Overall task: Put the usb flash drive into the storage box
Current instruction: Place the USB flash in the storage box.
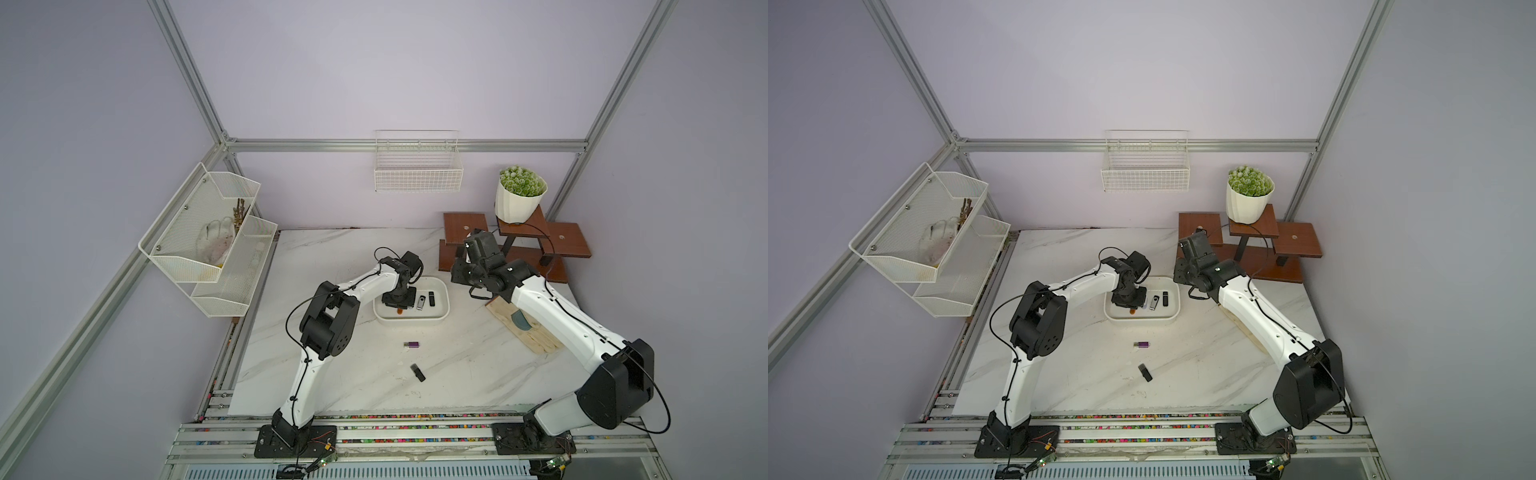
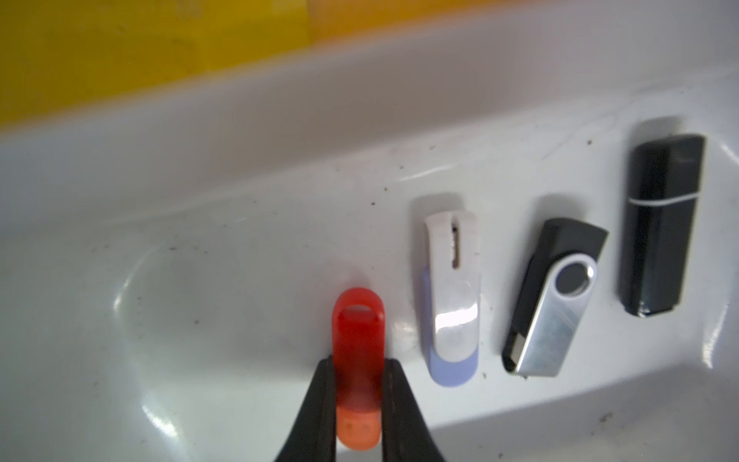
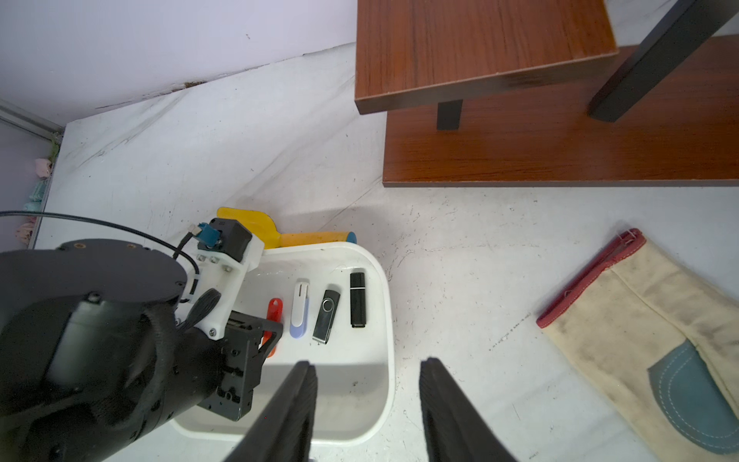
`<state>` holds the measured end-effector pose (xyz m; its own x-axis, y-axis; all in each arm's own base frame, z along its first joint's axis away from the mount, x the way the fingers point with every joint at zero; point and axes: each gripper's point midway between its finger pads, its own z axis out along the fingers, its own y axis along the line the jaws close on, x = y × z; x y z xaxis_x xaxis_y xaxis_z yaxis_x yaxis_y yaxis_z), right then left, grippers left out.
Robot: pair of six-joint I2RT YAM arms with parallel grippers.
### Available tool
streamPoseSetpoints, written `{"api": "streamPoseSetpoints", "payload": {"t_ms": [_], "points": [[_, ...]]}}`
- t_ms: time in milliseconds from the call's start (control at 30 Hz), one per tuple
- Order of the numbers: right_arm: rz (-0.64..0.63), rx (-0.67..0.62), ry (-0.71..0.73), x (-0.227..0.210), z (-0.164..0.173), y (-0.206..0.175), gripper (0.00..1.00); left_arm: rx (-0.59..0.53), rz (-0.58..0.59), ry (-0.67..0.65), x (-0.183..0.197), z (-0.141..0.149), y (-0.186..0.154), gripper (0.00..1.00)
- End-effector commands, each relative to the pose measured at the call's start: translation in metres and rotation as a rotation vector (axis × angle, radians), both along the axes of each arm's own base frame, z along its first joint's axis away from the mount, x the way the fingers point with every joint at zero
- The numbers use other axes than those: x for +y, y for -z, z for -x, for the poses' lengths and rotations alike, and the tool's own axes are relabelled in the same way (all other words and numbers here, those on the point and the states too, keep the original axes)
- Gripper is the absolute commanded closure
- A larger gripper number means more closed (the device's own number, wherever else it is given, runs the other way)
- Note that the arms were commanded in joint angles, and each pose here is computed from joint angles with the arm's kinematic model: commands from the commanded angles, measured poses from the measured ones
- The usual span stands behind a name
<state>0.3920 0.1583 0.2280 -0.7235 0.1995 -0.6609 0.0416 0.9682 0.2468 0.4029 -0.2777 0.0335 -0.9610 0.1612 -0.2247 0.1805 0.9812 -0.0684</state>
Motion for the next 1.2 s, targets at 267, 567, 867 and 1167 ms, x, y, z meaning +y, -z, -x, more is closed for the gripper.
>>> {"api": "streamPoseSetpoints", "payload": {"t_ms": [267, 567, 867, 1167], "points": [[0.001, -0.007, 0.002, -0.005, 0.004, -0.004, 0.52, -0.035, -0.023, -0.027, 0.0, -0.014, -0.001, 0.97], [-0.02, 0.037, -0.053, 0.004, 0.012, 0.011, 0.52, -0.076, -0.02, -0.044, 0.004, -0.014, -0.018, 0.58], [-0.027, 0.052, -0.085, 0.006, 0.021, 0.015, 0.52, -0.13, 0.025, -0.044, -0.001, -0.019, -0.051, 0.54], [-0.033, 0.075, -0.301, 0.041, 0.087, 0.035, 0.48, -0.242, 0.037, -0.047, 0.013, -0.026, -0.13, 0.52]]}}
